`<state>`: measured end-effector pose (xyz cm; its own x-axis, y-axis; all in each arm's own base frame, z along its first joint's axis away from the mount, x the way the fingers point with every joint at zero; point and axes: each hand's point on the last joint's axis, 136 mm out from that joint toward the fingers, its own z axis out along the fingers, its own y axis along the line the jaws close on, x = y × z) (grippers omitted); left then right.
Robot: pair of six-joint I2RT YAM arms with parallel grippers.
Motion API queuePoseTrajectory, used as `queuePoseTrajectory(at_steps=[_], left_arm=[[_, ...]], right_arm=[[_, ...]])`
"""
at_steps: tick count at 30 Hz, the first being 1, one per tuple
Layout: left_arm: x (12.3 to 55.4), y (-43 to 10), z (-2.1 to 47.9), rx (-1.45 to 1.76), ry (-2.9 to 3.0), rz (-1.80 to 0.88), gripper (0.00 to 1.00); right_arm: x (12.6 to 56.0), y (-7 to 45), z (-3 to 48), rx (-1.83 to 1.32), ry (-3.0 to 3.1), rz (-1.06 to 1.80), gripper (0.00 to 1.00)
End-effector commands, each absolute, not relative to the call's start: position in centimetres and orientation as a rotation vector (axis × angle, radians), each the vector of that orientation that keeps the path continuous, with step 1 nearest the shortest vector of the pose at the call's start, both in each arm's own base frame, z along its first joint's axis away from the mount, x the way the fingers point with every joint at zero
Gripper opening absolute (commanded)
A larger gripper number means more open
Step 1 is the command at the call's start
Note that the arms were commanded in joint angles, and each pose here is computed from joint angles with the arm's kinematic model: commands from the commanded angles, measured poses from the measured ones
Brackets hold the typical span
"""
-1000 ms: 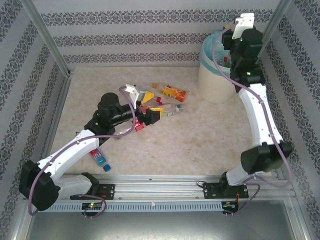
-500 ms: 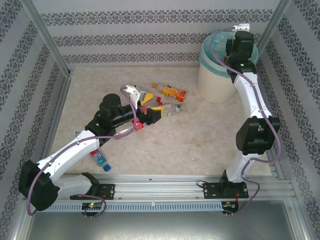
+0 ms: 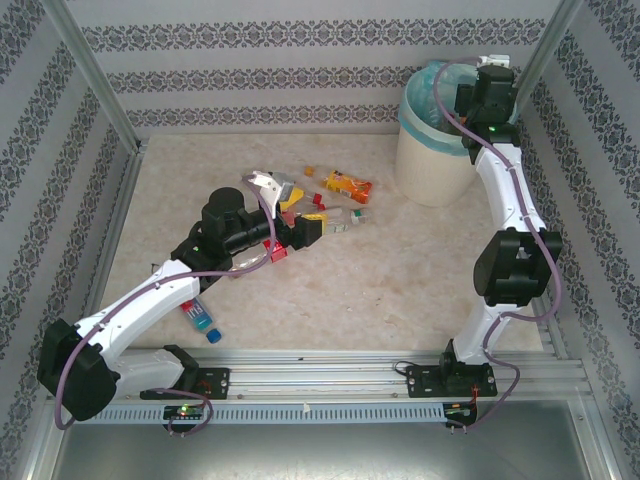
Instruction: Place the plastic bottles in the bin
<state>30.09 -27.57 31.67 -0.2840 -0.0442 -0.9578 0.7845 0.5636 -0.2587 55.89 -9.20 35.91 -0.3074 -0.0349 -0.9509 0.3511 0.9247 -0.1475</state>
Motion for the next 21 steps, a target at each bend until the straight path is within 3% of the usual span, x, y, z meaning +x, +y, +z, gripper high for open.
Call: queuePoseTrajectory(at_steps=[1, 15, 21], left_arm=[[30.1, -28.1, 32.3, 0.635, 1.669, -0.919, 0.95], [30.4, -28.1, 31.5, 0.631, 1.685, -0.905, 0.94], [31.4, -25.2, 30.7, 0.504, 1.816, -0.740, 0.93]], right_arm=[[55.9, -9.1, 38.1, 0.244, 1.804, -0.362, 0.70], [58.0, -5.7, 35.3, 0.193, 1.894, -0.153, 0.59], [58.0, -2.8, 34.8, 0.165, 1.919, -0.053, 0.57]])
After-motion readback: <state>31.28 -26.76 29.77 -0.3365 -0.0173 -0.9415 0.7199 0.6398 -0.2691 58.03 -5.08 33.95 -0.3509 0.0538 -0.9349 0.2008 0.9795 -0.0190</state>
